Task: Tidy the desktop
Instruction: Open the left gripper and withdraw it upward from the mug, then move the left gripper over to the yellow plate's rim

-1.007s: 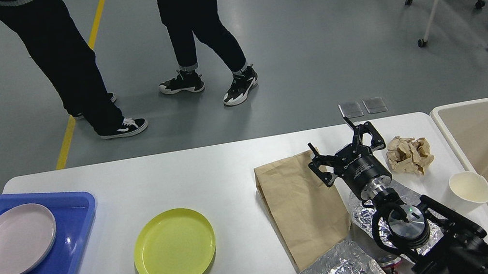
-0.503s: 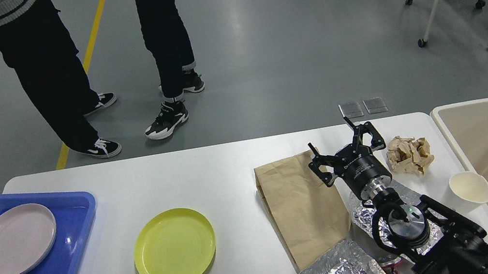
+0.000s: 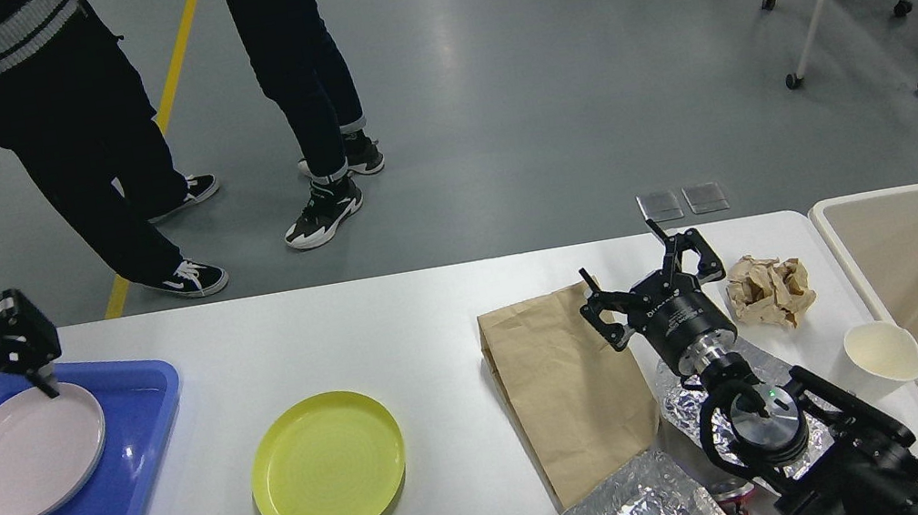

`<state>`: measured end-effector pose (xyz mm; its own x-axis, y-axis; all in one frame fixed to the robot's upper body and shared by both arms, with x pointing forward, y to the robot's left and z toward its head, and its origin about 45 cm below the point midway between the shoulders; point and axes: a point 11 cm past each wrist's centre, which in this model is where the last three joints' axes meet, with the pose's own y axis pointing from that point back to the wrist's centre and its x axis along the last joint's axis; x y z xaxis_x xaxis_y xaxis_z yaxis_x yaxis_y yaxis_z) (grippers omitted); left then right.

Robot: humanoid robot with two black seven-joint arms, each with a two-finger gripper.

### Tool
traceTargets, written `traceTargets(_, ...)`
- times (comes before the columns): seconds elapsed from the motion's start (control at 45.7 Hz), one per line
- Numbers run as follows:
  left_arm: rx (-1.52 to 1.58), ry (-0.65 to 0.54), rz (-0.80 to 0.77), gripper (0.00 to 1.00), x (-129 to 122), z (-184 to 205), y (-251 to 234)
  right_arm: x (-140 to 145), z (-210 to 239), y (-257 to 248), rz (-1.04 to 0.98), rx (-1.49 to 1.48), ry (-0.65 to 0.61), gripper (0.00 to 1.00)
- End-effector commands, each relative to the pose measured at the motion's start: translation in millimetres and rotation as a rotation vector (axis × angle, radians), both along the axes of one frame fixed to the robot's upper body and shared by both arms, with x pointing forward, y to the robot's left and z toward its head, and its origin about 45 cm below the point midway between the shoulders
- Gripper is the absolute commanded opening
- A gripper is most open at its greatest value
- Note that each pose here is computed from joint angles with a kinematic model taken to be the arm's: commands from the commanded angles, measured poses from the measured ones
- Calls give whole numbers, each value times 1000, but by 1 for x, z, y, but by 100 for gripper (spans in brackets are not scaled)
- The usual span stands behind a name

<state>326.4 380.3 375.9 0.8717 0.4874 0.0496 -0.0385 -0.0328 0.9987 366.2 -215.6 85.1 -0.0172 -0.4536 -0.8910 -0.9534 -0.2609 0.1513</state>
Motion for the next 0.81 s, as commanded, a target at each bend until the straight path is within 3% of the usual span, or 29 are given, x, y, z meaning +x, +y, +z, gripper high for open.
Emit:
traceTargets(0.0,-13,-33,-59,85,13,18,-38,0,0,0,0,0,0,100)
traceTargets(0.219,-9,-25,-169,84,26,7,-92,0,0,0,-1,2,0,100)
traceTargets(0.482,-13,-40,-210,83,32,-36,-113,0,0,0,-1,1,0,100)
traceTargets(0.788,64,-30,-205,81,14,-96,-115,0,0,0,0,0,0,100)
